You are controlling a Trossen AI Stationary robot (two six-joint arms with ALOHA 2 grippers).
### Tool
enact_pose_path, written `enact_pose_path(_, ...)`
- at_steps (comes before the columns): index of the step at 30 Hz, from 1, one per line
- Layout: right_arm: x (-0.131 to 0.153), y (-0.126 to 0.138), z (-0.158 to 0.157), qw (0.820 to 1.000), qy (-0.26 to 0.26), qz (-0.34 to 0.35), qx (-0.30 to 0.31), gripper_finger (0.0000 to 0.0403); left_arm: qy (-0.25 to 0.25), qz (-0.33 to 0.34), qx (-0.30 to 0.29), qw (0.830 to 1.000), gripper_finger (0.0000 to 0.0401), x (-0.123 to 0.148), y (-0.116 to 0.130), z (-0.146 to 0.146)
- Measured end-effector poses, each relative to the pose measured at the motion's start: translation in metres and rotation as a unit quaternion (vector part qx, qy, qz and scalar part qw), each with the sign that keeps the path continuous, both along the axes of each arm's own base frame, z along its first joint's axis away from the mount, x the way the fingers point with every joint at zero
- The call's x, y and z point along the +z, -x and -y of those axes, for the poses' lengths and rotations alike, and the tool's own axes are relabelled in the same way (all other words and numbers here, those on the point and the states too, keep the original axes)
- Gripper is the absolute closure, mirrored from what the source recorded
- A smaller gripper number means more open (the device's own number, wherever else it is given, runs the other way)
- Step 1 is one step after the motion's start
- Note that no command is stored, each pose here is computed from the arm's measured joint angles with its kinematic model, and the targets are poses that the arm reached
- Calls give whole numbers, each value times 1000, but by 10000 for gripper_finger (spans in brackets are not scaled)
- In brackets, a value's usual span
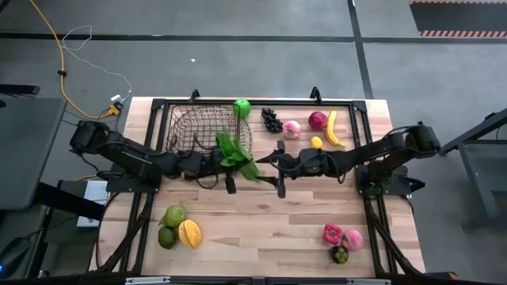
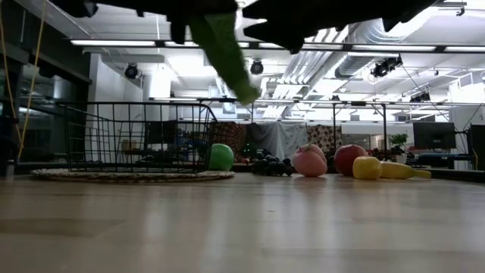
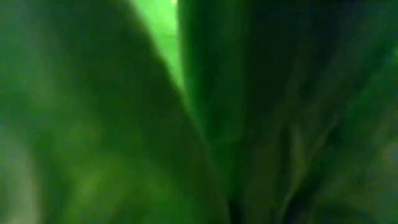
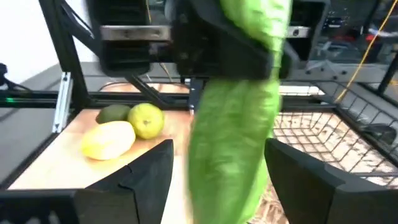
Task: Build produce basket
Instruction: Put the green leaf lettuce into the wire basket
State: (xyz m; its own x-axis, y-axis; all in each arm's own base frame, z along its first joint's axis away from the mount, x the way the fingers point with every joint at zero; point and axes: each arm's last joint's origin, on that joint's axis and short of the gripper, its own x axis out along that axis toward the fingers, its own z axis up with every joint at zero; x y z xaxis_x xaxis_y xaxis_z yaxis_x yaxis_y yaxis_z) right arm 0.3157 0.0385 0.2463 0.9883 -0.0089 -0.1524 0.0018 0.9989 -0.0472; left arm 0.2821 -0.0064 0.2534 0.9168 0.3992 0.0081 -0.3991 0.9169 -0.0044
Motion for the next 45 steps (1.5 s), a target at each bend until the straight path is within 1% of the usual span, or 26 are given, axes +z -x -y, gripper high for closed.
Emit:
enact_pose_path(3, 2, 8, -1, 1000, 16, -10, -19, 160, -11, 0, 21, 1000, 370, 0, 15, 0)
enact_pose_path(7, -1, 26, 1, 998, 31, -15, -51, 160, -26, 5, 34, 999, 380, 4, 36, 2)
enact_pose_path(9, 0, 37, 3, 997, 31, -10, -71, 160, -39, 5, 61, 997, 381, 11, 44, 1)
enact_pose_path(11, 3, 45, 5, 996, 30, 0, -83, 160, -59, -4, 103, 993, 382, 25, 52, -1)
enact_pose_path(14, 7, 54, 7, 996, 27, 11, -87, 160, -85, -34, 152, 984, 382, 61, 59, -6)
enact_pose_path(17, 10, 59, 8, 996, 25, 17, -87, 160, -98, -93, 198, 971, 382, 95, 63, -17)
enact_pose_path(20, 8, 60, 8, 996, 26, 14, -87, 160, -97, -159, 259, 948, 383, 120, 66, -38)
enact_pose_path(22, 8, 60, 8, 996, 26, 13, -87, 160, -82, -210, 293, 929, 383, 129, 68, -56)
enact_pose_path(24, 7, 60, 8, 996, 27, 11, -87, 160, -55, -258, 313, 912, 383, 131, 69, -76)
enact_pose_path(27, 7, 60, 8, 996, 30, 11, -87, 160, -6, -335, 324, 885, 384, 120, 69, -106)
enact_pose_path(31, 7, 60, 8, 996, 37, 10, -86, 160, 36, -430, 314, 846, 383, 89, 63, -142)
enact_pose_path(33, 7, 60, 8, 996, 38, 10, -85, 160, 40, -469, 307, 827, 382, 74, 56, -157)
enact_pose_path(36, 7, 60, 8, 996, 39, 9, -85, 160, 33, -525, 296, 797, 382, 52, 46, -174)
enact_pose_path(43, 5, 60, 8, 996, 36, 0, -86, 160, 35, -604, 259, 753, 381, 8, 26, -195)
enact_pose_path(45, 5, 61, 8, 996, 32, 0, -86, 160, 29, -626, 253, 737, 381, -5, 21, -199)
